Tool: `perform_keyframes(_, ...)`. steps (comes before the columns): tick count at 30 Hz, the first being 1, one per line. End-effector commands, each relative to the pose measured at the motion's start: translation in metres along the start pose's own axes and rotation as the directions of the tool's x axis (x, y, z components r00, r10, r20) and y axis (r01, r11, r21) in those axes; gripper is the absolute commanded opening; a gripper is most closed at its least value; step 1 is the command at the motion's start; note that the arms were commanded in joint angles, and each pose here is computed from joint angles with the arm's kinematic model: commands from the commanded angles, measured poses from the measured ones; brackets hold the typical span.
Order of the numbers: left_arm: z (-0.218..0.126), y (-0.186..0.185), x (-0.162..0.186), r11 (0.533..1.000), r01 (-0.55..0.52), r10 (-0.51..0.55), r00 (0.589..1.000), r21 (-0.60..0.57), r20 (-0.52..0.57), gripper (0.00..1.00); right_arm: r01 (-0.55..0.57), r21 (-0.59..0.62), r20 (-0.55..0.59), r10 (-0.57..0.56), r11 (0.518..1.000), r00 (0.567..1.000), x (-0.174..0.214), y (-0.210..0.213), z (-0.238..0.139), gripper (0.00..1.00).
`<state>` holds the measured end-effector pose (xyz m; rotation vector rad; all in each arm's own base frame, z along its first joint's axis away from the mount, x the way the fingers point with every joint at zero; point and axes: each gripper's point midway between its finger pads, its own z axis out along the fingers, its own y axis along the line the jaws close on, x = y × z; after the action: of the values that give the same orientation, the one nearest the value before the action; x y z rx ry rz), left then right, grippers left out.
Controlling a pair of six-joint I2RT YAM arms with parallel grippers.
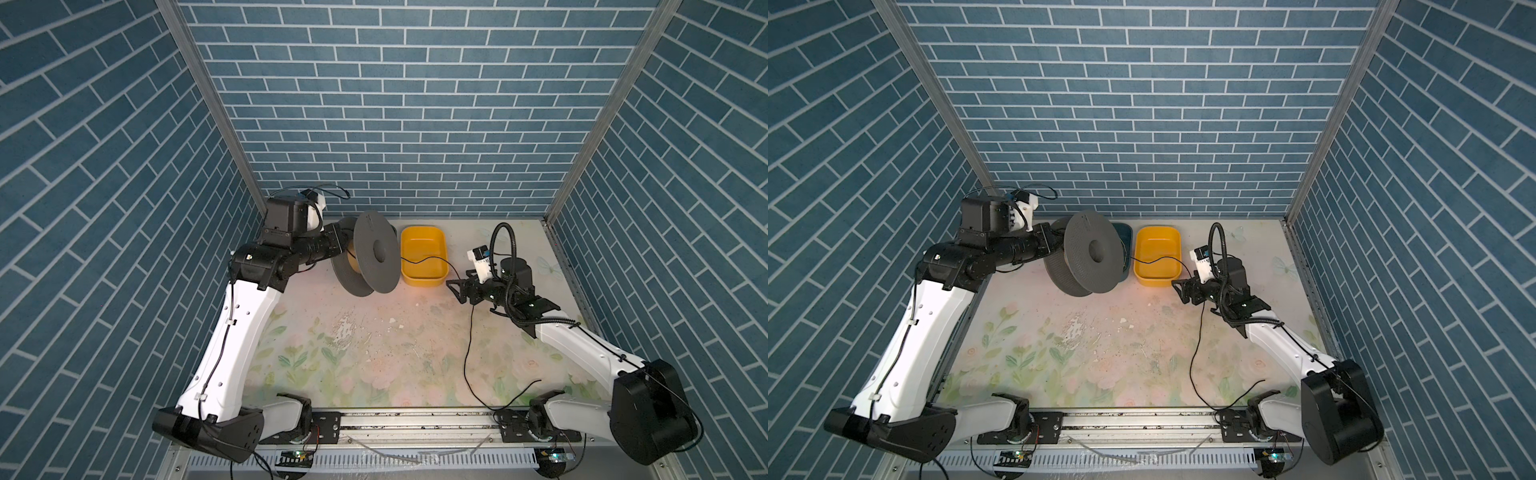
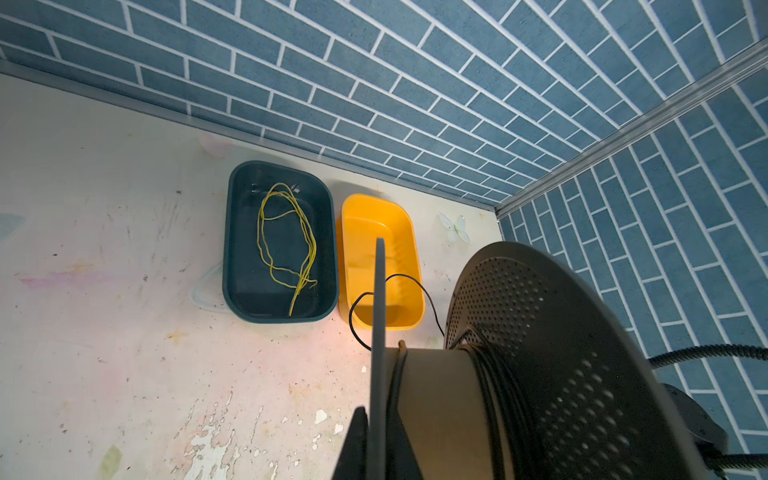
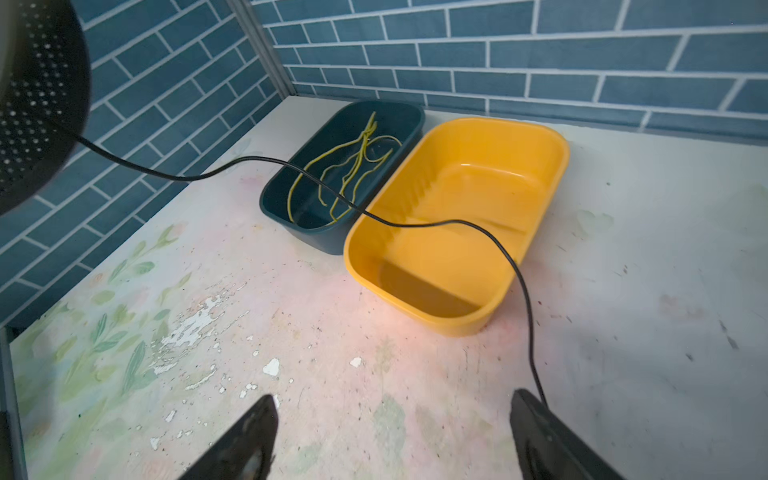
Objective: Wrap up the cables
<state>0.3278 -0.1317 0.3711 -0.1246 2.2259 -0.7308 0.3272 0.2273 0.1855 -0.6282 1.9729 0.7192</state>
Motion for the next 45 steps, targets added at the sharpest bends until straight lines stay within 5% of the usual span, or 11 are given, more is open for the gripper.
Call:
perform_keyframes(1,-0.014,-0.027,-0.012,0.995,-0.017,0.010,0.998,0.103,0.066,0.00,0.164,-0.067,0.114,-0.156,0.984,0.981,-0.036,0.018,0.014,0.86)
perform_keyframes(21,-0.014,-0.033,-0.008,0.993,-0.020,0.014,0.999,0.113,0.051,0.00,0.285,-0.218,0.075,-0.275,0.933,0.958,-0.043,0.034,0.136,0.81)
perform_keyframes(31,-0.013,-0.037,-0.006,0.991,-0.020,0.015,0.999,0.134,0.039,0.00,0.290,-0.274,0.018,-0.297,0.917,0.955,-0.037,0.048,0.180,0.70)
perform_keyframes(36,-0.015,-0.038,-0.006,0.990,-0.025,0.019,0.999,0.137,0.038,0.00,0.282,-0.292,0.008,-0.293,0.914,0.956,-0.031,0.053,0.185,0.52)
perform_keyframes(43,-0.014,-0.038,-0.011,0.991,-0.039,0.032,0.998,0.131,0.052,0.00,0.264,-0.261,-0.017,-0.278,0.928,0.960,-0.026,0.053,0.180,0.00)
perform_keyframes(45,-0.013,-0.039,-0.013,0.991,-0.049,0.042,0.997,0.128,0.057,0.00,0.258,-0.237,-0.024,-0.271,0.937,0.962,-0.023,0.051,0.173,0.00)
